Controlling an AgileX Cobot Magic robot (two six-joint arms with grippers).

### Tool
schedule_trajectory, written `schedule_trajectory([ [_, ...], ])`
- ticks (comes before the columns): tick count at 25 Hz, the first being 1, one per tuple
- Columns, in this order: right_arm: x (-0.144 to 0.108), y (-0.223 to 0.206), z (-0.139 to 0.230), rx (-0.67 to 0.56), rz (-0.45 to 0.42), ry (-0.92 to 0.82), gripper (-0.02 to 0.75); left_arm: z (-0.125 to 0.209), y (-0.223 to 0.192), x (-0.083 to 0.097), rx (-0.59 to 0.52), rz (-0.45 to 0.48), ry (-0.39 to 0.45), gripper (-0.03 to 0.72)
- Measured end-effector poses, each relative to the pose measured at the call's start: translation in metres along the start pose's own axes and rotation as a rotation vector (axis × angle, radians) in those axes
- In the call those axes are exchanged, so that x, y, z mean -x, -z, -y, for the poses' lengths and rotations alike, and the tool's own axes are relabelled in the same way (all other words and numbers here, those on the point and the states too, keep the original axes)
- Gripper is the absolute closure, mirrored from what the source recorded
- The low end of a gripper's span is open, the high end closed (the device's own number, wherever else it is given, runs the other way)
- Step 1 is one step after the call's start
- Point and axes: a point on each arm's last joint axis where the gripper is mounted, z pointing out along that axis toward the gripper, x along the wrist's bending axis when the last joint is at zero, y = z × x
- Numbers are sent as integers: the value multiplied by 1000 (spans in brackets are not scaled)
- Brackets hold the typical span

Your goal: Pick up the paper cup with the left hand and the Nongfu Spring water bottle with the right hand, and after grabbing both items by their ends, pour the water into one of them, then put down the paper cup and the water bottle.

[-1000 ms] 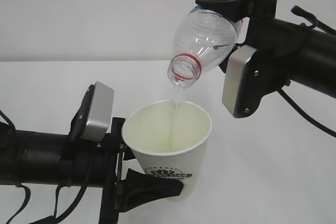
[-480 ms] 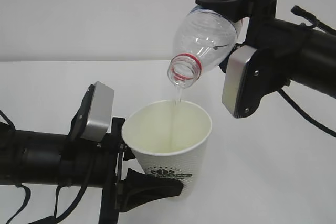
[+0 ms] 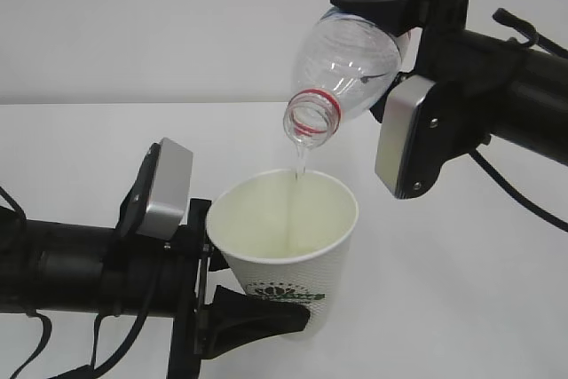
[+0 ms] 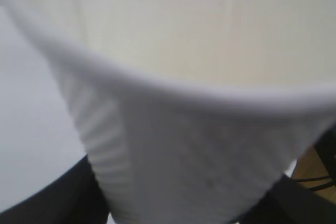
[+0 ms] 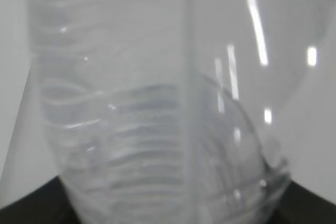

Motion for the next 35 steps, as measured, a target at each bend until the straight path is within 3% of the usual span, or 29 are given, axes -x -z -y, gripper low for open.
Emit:
schedule_trajectory([
  [35,1,0,1,-6,11,-9,286,0,0,0,-2,-1,0,228],
])
